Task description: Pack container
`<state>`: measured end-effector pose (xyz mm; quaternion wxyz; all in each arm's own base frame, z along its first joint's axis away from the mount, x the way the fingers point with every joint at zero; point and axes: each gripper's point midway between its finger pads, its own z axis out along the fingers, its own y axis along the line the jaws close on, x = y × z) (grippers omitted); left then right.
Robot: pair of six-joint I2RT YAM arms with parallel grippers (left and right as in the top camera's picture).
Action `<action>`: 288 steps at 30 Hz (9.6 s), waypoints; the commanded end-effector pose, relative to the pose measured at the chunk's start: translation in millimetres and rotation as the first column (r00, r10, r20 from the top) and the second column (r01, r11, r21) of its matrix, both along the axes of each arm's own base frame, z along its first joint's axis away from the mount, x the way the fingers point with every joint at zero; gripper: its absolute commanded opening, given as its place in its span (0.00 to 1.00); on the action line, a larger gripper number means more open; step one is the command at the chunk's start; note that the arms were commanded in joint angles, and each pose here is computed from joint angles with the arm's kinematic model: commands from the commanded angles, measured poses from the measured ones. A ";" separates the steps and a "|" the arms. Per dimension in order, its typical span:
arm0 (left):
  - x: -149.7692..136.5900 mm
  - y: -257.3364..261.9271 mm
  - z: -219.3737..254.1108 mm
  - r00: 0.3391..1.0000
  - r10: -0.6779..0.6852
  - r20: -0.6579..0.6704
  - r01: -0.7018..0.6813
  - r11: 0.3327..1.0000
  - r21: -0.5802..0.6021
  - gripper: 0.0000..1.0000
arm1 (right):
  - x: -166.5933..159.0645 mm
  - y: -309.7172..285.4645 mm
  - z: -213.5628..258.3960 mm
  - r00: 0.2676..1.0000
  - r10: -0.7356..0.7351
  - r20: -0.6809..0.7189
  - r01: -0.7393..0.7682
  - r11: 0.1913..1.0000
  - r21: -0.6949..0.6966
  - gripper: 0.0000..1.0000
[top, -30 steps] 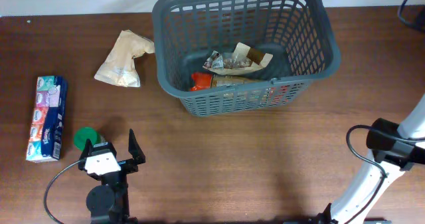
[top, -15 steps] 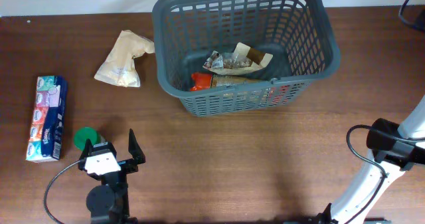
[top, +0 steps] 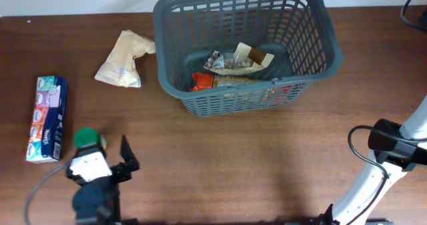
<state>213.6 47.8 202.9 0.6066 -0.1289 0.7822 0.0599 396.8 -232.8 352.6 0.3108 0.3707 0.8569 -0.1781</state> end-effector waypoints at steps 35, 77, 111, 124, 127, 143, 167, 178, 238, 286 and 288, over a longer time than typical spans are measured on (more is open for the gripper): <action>23.4 10.7 -43.5 0.732 -0.039 -0.681 0.081 0.996 0.029 0.99 | -6.1 -1.4 8.9 1.000 -0.024 0.021 0.024 1.000 -0.015 0.99; 284.1 16.8 -29.1 0.675 -0.277 -0.684 0.500 0.853 0.148 0.99 | -6.1 -1.4 8.9 1.000 -0.024 0.021 0.024 1.000 -0.015 0.99; 354.2 8.0 -123.1 0.609 -0.390 -0.691 0.586 0.808 0.060 0.99 | -6.1 -1.4 8.9 1.000 -0.024 0.021 0.024 1.000 -0.015 0.99; 350.8 1.0 -188.3 0.543 -0.435 -0.718 0.574 0.816 -0.061 0.99 | -6.1 -1.4 8.9 1.000 -0.023 0.021 0.024 1.000 -0.015 0.99; 349.1 0.9 -199.6 0.535 -0.435 -0.724 0.561 0.824 -0.080 0.99 | -6.1 -1.4 8.9 1.000 -0.023 0.021 0.024 1.000 -0.015 0.99; 282.0 -8.9 -256.6 0.332 -0.448 -0.830 0.370 0.871 -0.322 0.99 | -6.1 -1.4 8.9 1.000 -0.023 0.021 0.024 1.000 -0.015 0.99; 220.8 -36.9 -257.1 0.125 -0.498 -0.858 0.225 0.857 -0.464 0.91 | -6.1 -1.4 8.9 1.000 -0.023 0.021 0.024 1.000 -0.015 0.99; 221.2 -40.9 -256.5 0.126 -0.513 -0.849 0.226 0.848 -0.479 0.02 | -6.1 -1.4 8.9 1.000 -0.024 0.021 0.024 1.000 -0.015 0.99; 319.0 -19.7 -26.6 0.516 -0.465 -0.719 0.523 0.836 -0.166 0.96 | -6.1 -1.4 8.9 1.000 -0.024 0.021 0.024 1.000 -0.015 0.99; 303.0 -26.0 -255.6 0.152 -0.462 -0.874 0.489 0.803 -0.340 1.00 | -6.1 -1.4 8.9 1.000 -0.024 0.021 0.024 1.000 -0.015 0.99; 300.0 -28.4 -261.7 0.138 -0.475 -0.869 0.484 0.798 -0.359 1.00 | -6.1 -1.4 8.9 1.000 -0.024 0.021 0.024 1.000 -0.015 0.99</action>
